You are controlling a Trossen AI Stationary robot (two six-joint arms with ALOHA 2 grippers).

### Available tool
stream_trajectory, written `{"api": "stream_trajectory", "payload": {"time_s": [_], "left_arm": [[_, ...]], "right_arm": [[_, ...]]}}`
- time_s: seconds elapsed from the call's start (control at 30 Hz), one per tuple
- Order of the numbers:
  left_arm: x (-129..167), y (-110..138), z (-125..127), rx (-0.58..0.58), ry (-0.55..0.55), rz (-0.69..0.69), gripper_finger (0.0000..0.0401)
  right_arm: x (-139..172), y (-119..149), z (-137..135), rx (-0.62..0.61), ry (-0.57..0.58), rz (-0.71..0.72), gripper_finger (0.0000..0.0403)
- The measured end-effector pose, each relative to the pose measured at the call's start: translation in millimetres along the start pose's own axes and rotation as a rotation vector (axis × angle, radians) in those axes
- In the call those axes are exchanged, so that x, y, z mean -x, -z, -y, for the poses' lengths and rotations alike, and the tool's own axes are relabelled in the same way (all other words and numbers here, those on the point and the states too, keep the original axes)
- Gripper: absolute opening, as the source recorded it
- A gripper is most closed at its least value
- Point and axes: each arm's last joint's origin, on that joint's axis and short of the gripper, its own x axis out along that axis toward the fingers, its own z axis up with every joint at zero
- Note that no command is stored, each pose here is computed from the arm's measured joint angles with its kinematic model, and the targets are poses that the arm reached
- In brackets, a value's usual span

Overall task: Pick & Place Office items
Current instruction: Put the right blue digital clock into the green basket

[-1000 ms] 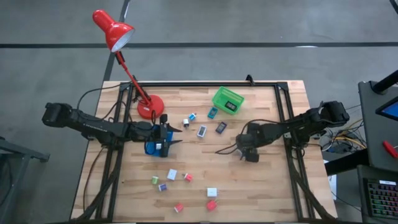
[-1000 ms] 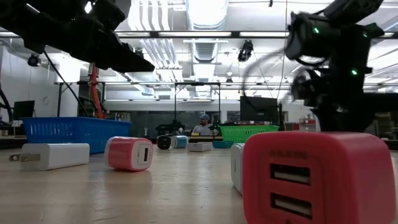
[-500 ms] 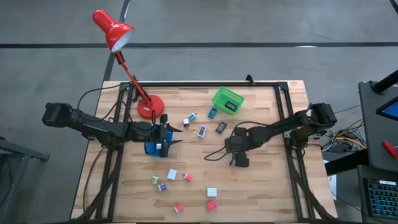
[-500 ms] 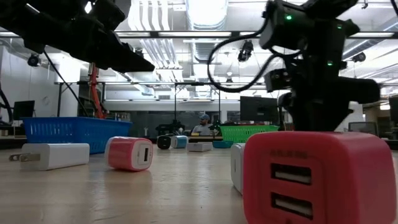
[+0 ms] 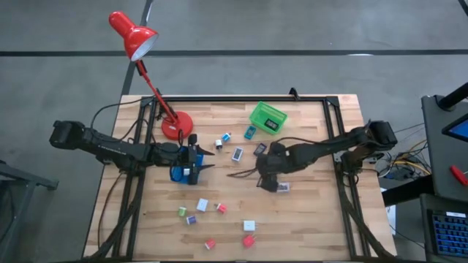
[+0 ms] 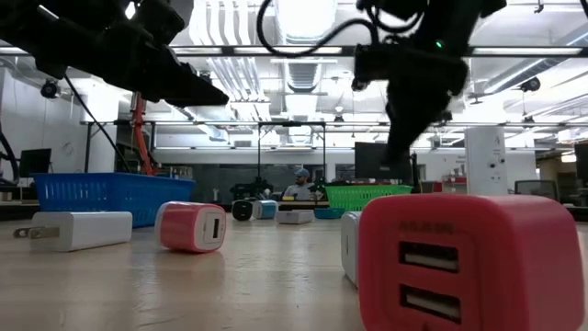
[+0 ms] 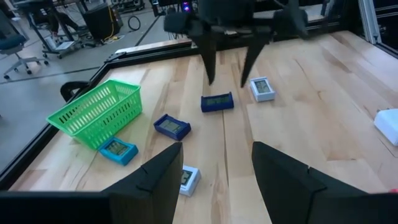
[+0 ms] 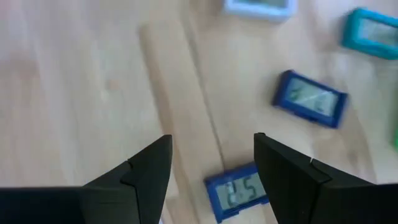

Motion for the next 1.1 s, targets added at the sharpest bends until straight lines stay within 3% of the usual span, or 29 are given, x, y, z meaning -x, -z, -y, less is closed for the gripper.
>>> {"api": "stream_trajectory", "payload": {"time_s": [0.17,0.3,0.63,0.97,1.1], "left_arm": [[0,0,0,0.005,0.001,0.000,0.0195],[0,0,0,0.013,0.006,0.001,0.0195],[0,0,0,0.015,0.016,0.002,0.0195],[0,-1,0,0.013,0.017,0.015,0.0195],[0,-2,0,0.012,0.023,0.019,0.0195]], "right_arm": [[2,0,7,-0.375,0.043,0.043,0.0219],[-6,12,10,-0.566,0.058,0.012,0.0219],[-17,31,15,-0.707,0.098,-0.043,0.0219],[-16,34,16,-0.743,0.104,-0.092,0.0219],[-16,35,15,-0.682,0.092,-0.103,0.0219]]}}
